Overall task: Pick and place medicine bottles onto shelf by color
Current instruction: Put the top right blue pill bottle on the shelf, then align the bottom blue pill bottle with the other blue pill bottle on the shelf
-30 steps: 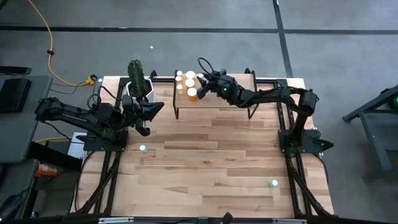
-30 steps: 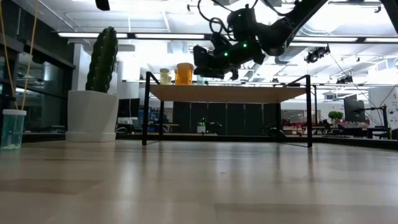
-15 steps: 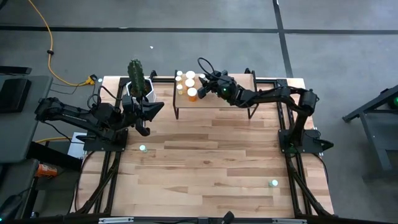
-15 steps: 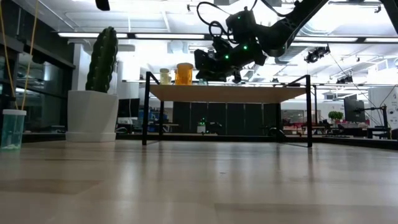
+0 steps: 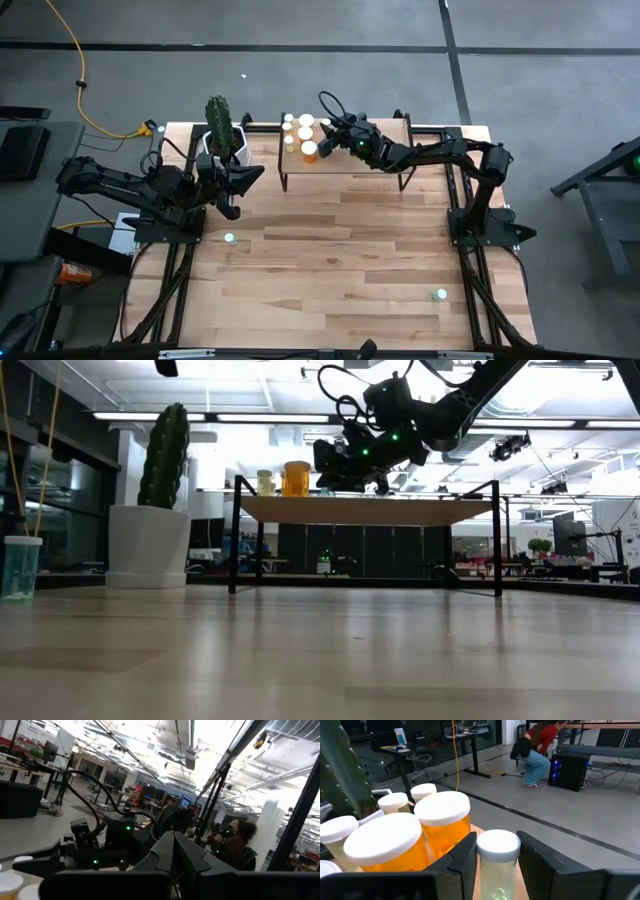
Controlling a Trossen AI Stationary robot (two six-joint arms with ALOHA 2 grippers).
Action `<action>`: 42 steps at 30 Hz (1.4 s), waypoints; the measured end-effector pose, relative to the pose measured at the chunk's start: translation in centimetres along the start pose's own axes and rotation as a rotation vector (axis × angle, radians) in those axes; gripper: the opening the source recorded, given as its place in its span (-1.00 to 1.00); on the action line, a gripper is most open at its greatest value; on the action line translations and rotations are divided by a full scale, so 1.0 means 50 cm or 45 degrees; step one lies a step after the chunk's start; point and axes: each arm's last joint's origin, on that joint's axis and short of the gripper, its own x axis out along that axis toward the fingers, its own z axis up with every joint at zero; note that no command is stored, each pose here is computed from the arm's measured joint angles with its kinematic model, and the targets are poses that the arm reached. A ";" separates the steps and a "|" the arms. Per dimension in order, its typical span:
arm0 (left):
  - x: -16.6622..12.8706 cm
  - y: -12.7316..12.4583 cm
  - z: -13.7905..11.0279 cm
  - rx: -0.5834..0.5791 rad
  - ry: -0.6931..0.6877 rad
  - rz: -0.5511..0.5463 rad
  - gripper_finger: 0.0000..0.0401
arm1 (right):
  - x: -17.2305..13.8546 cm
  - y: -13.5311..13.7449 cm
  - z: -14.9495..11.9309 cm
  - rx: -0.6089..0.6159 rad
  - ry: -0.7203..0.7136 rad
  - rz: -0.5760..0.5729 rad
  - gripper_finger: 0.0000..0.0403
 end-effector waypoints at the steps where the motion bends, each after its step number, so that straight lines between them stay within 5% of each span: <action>1: 0.000 0.000 0.000 -0.001 0.000 -0.002 -1.00 | 0.000 0.000 0.000 0.000 0.001 0.000 -0.43; 28: 0.000 -0.002 0.000 -0.001 0.007 -0.035 -1.00 | -0.012 -0.004 0.006 -0.029 0.062 -0.003 0.26; 38: 0.000 -0.002 0.000 -0.002 0.005 -0.036 -1.00 | -0.099 -0.024 0.062 -0.097 0.334 0.029 0.32; 42: 0.000 -0.002 0.000 -0.002 0.004 -0.035 -1.00 | -0.168 -0.032 0.108 -0.021 0.433 0.223 0.32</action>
